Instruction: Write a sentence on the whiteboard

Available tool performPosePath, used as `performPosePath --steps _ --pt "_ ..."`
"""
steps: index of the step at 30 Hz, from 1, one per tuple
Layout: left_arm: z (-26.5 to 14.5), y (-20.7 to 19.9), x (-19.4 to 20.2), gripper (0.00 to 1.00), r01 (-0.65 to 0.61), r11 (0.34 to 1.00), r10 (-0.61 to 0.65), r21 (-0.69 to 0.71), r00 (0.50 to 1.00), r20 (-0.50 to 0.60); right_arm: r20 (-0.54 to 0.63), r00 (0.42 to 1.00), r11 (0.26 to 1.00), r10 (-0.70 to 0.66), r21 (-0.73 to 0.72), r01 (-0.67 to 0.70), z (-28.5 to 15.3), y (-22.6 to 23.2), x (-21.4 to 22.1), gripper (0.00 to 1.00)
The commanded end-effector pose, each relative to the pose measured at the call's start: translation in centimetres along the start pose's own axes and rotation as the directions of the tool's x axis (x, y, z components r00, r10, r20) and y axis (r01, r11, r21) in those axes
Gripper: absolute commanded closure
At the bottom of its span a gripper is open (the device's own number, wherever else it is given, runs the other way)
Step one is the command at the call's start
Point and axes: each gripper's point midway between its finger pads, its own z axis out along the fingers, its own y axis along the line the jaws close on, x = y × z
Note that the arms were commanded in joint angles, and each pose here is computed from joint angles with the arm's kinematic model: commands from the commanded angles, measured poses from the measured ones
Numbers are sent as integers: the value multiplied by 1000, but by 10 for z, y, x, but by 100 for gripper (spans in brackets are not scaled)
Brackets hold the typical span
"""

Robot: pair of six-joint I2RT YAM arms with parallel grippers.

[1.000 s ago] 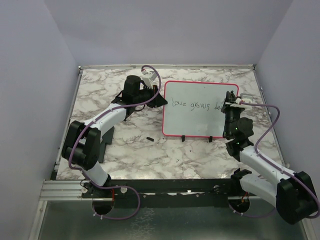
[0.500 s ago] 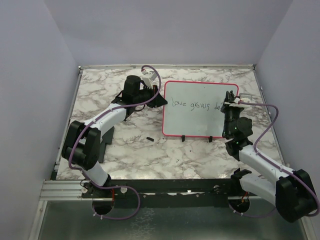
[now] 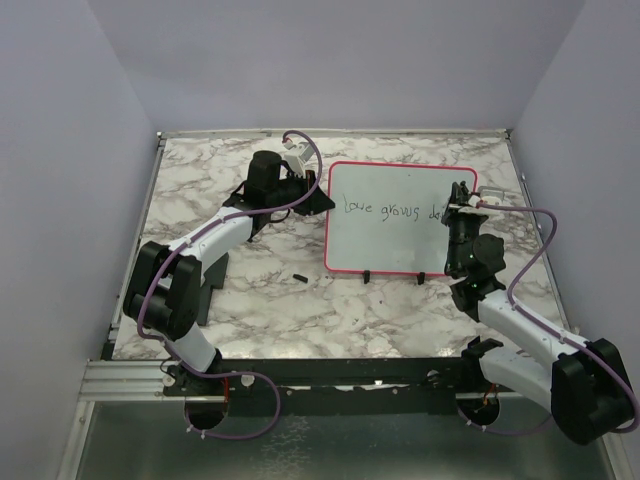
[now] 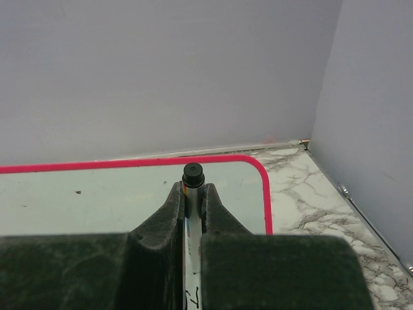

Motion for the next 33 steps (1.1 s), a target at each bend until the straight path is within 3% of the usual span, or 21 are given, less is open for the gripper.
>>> performPosePath --steps 1,14,33 --pt "-10 -5 -16 100 -44 999 45 -20 998 54 20 1000 1000 16 15 -16 5 -2 -8 99" --pt "-10 3 -16 100 -16 999 18 -47 998 52 44 993 994 111 3 -111 -18 -13 -32 99" --pt "-11 1 -17 100 -25 999 27 -41 998 53 84 993 992 80 93 -88 -16 -39 -43 99"
